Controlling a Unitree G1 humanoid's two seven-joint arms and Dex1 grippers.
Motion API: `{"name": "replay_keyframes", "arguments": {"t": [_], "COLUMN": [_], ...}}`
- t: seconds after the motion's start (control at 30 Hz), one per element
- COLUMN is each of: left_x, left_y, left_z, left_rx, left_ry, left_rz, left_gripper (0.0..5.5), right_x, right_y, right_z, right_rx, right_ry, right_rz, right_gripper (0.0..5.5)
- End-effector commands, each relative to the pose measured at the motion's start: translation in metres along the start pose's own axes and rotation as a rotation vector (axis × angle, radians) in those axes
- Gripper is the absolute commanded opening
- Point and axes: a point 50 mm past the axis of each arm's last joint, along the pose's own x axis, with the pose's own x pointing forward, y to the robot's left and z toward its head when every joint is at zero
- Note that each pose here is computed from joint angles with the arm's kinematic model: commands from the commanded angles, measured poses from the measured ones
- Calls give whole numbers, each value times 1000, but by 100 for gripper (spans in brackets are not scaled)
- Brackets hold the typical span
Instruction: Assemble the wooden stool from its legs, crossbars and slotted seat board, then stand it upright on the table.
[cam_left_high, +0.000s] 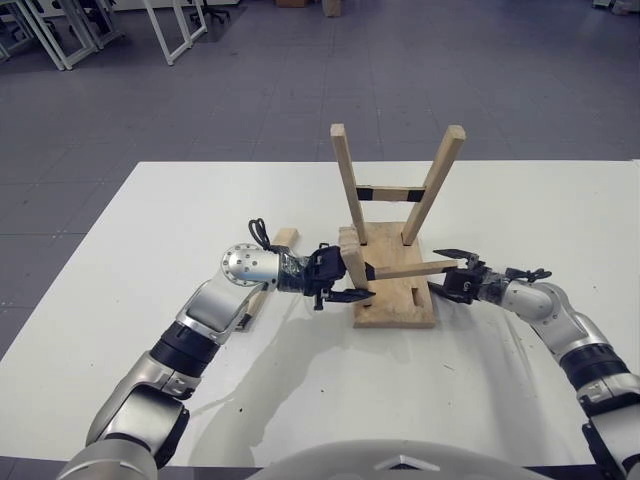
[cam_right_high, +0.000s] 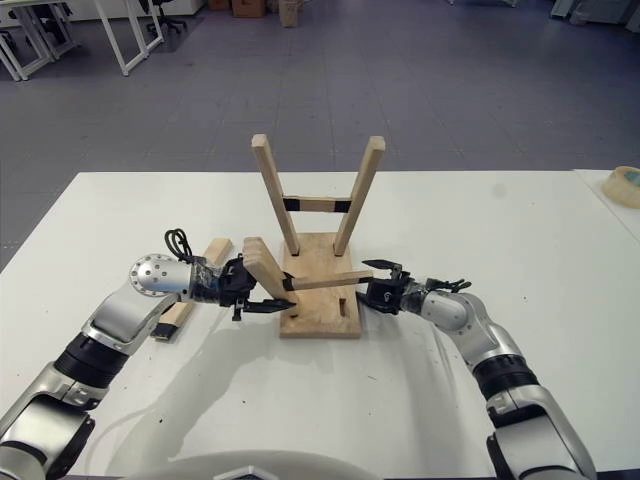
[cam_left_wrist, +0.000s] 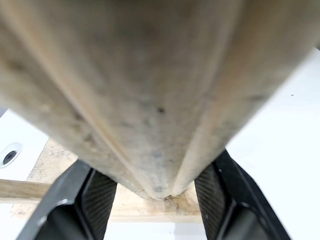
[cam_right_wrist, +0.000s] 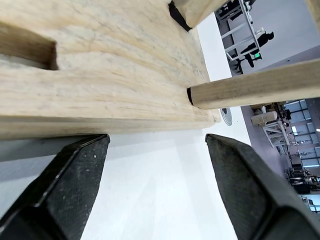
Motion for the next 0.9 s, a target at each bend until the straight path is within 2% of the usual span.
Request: {"name": "replay_keyframes", "arguments": {"t": [0.03,0.13,0.23,0.33,0.4,0.67,0.8,0.9], "left_x": [-8,-5,-7,-10,-12,-58,-87,-112], "left_y": [-36,-14,1,1,-2,-39,-47,-51], "left_z": [-63,-32,-6,7,10,4,0,-8], "left_rx": [-276,-206,-141,-118,-117,-214,-279,-331], "left_ry": [224,61,-43,-78,-81,3,28,44], "left_rz": [-31,27,71,61,66,176,343,561], "left_gripper": [205,205,265,306,336,339,339,339], "right_x": [16,10,8,8,7,1,-3,-9], "right_y": [19,14,13,14,15,17,16,13], "right_z": [12,14,19,21,20,22,26,29], "right_rx": [27,26,20,21,16,24,48,83], "right_ry": [-37,-36,-48,-45,-35,-30,-23,-15], "right_rz": [72,50,41,43,44,20,-16,-57], "right_gripper": [355,355,355,355,355,355,355,355]}}
